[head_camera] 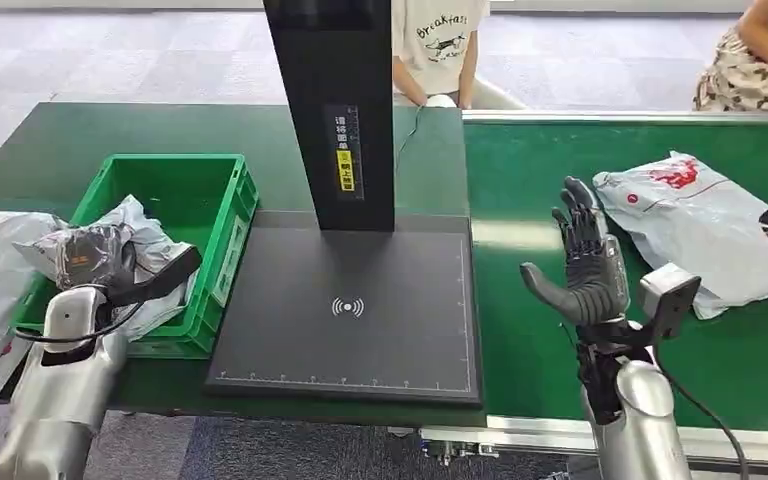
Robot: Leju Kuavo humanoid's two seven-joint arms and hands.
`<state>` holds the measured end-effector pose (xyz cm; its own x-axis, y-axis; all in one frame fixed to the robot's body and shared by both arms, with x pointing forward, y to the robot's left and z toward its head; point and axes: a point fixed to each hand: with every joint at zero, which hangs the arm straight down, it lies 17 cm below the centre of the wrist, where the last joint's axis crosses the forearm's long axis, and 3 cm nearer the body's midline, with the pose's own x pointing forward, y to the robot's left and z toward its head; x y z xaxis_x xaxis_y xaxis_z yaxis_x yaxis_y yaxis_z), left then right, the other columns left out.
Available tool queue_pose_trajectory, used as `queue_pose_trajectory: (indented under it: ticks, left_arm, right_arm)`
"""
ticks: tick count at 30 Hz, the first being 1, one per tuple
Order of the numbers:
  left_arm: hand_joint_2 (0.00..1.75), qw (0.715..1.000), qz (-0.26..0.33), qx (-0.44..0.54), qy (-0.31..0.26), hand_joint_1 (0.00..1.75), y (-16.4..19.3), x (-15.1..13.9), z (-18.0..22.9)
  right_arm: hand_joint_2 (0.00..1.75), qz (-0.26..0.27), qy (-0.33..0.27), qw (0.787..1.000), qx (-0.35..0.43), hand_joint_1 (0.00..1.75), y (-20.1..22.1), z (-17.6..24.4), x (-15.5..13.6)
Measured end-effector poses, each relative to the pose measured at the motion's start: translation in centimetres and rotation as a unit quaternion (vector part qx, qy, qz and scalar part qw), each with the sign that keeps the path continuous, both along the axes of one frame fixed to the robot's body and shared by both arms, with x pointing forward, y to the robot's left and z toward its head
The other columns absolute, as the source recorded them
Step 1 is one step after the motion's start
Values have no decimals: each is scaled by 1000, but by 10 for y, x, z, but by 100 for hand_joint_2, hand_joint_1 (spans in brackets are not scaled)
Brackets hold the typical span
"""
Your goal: Moved the parcel from conveyor to table for the left to box.
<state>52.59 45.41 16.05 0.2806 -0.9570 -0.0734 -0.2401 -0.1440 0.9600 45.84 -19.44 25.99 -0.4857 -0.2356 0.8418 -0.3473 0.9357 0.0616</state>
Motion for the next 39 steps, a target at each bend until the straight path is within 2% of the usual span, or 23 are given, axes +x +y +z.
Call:
queue_pose_trajectory:
  ticks: [3,9,14,16,19,21,26,29,30,35,39]
  left_arm:
    - [175,1000,-11,7,-28,0,-1,3,11]
    - [175,990,-36,-11,-134,0,-7,-2,48]
    - [175,966,-115,-88,-216,0,-37,-10,84]
    - [175,942,-167,-123,-263,0,-58,-22,105]
    - [175,882,-218,-223,-353,0,-73,-53,136]
    - [175,842,-246,-303,-372,0,-81,-63,142]
    - [175,741,-346,-467,-336,0,-133,-76,143]
    - [175,655,-394,-579,-282,0,-165,-73,133]
    - [175,639,-406,-597,-266,0,-176,-73,131]
    - [175,592,-431,-651,-200,0,-225,-70,110]
    - [175,577,-426,-680,-151,0,-261,-68,87]
  right_arm:
    - [175,0,1,1000,-3,0,1,-1,0]
    - [175,-2,7,1000,-3,0,0,-7,-2]
    - [175,-7,14,1000,-3,0,-1,-12,-4]
    - [175,-10,16,1000,-3,0,-2,-14,-4]
    - [175,-12,15,1000,-1,0,-3,-15,-5]
    - [175,-12,11,1000,-2,0,-3,-14,-5]
    - [175,-15,-3,999,-39,0,9,-13,-4]
    - [175,-16,-15,997,-77,0,25,-12,-1]
    - [175,-14,-17,996,-88,0,30,-13,0]
    - [175,16,-15,993,-118,0,65,-25,-4]
    - [175,46,13,992,-114,0,85,-44,-8]
